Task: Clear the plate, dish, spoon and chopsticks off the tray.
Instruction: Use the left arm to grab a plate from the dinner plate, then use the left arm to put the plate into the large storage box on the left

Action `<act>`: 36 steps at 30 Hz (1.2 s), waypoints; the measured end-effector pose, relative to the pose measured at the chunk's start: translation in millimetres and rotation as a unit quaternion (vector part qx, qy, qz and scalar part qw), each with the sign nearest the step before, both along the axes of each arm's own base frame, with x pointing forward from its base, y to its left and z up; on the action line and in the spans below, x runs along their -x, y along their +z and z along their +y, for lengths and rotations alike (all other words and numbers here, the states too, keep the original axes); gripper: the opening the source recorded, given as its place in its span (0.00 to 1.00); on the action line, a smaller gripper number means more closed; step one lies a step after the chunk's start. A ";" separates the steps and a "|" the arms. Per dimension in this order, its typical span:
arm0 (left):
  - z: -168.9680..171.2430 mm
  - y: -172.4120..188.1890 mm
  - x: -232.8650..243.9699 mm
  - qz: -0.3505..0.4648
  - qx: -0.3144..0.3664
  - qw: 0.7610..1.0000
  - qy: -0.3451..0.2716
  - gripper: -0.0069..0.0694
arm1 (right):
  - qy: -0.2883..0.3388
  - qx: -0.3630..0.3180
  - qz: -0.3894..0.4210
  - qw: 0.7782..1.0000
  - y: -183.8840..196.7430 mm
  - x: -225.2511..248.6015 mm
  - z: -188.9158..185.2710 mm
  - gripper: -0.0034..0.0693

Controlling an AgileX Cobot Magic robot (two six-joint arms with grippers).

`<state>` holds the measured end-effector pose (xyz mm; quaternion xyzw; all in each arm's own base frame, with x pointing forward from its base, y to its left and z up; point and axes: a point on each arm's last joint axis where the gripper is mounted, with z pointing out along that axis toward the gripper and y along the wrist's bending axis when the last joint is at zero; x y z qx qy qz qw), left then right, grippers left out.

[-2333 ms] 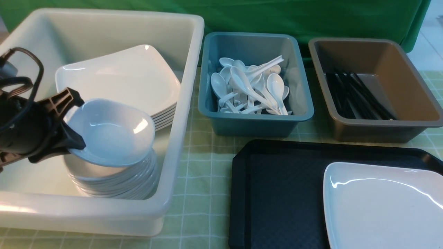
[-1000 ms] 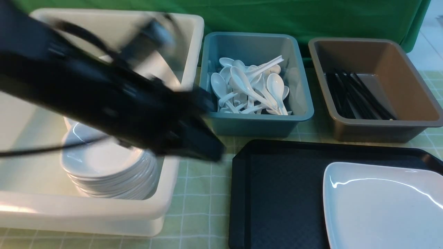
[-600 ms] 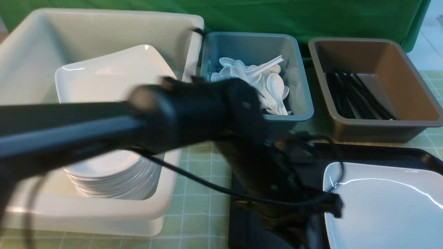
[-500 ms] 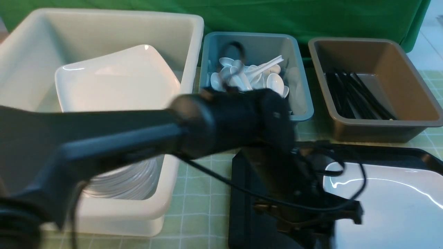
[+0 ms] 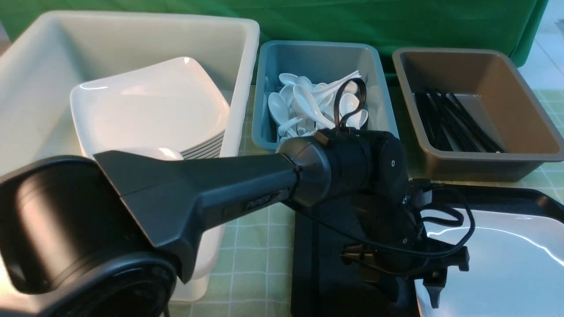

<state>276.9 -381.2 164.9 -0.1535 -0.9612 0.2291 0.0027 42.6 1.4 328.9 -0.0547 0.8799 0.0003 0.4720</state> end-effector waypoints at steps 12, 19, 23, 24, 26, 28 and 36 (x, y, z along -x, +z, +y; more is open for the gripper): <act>-13.7 -8.3 -4.7 0.017 0.060 0.997 0.047 0.63 | 0.003 -0.007 0.001 1.000 0.0 0.1 1.2 0.10; -16.3 -14.1 -6.7 0.022 0.071 0.996 0.056 0.54 | 0.005 -0.012 0.001 1.000 0.0 0.2 1.9 0.11; -17.0 -18.2 -7.8 0.019 0.071 0.996 0.056 0.30 | 0.005 -0.012 0.002 1.000 -0.8 0.0 2.0 0.12; -17.0 -19.4 -8.0 0.016 0.070 0.996 0.054 0.20 | 0.005 -0.012 0.005 1.000 -2.4 -0.4 2.1 0.12; -17.7 -19.4 -8.1 0.017 0.074 0.996 0.054 0.14 | 0.005 -0.011 0.010 1.000 -5.1 -1.0 2.1 0.13; -18.4 -17.9 -7.9 0.018 0.080 0.995 0.054 0.13 | 0.005 -0.011 0.020 1.000 -10.8 -2.2 2.3 0.13; -6.2 57.3 -0.4 -0.054 0.118 0.992 0.005 0.11 | 0.005 -0.009 0.030 0.999 -16.4 -3.1 2.4 0.15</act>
